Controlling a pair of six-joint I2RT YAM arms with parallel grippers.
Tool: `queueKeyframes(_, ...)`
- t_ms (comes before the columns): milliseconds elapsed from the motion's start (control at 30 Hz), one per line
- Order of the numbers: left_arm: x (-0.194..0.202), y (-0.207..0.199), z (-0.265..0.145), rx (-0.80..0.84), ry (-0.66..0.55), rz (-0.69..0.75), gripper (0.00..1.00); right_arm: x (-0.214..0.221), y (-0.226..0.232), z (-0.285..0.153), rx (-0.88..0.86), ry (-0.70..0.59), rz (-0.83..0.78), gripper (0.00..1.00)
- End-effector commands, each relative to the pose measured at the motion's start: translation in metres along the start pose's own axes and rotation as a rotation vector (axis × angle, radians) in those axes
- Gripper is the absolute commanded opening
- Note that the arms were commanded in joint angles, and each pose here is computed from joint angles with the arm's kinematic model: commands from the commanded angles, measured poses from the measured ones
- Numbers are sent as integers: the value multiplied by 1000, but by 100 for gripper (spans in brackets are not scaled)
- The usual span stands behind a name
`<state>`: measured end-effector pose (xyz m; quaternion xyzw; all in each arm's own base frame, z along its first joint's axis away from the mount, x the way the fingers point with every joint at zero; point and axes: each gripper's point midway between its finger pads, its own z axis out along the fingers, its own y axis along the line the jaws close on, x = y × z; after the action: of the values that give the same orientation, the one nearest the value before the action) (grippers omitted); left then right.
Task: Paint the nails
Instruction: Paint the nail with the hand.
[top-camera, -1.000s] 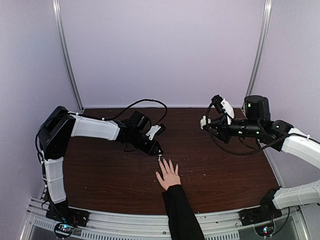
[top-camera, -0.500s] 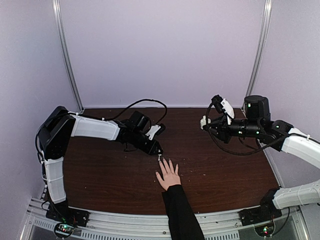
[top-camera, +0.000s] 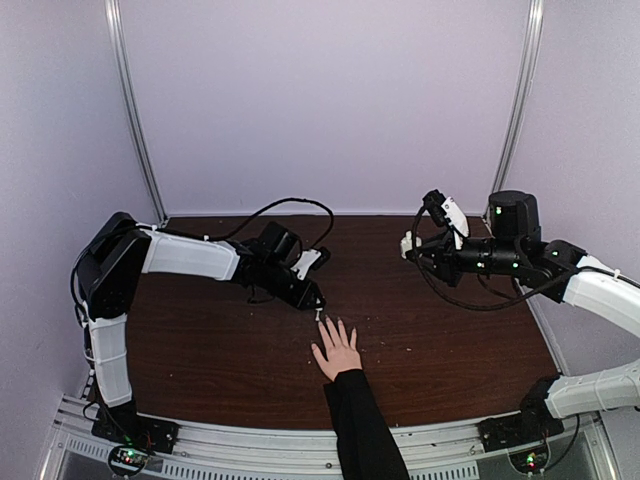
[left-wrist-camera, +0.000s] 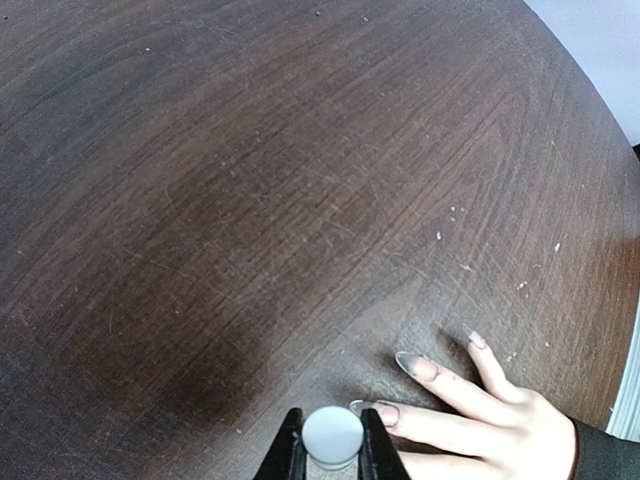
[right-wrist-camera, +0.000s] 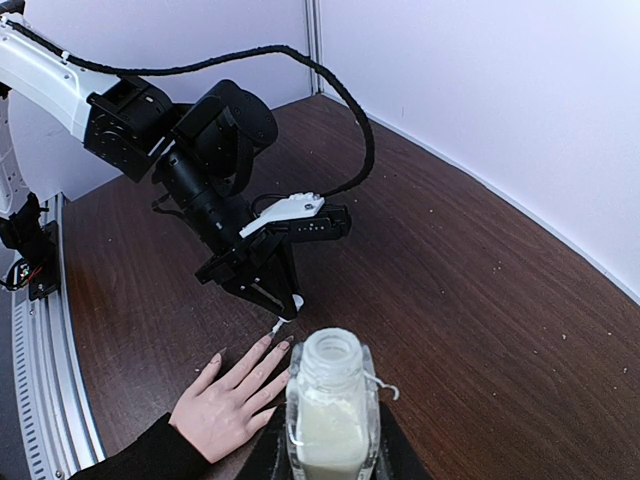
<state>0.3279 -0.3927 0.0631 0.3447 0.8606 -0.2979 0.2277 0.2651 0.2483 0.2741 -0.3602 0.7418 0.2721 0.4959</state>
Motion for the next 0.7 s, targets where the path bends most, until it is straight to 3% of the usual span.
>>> queueKeyframes(0,-20,2,-9,-11,-62,15,0,-5,-4,-5,25,-27,-13,0)
queueKeyframes(667,-27,-2,-19,-13,-96,38,0,-6,-3,-6,22,-31,-15,0)
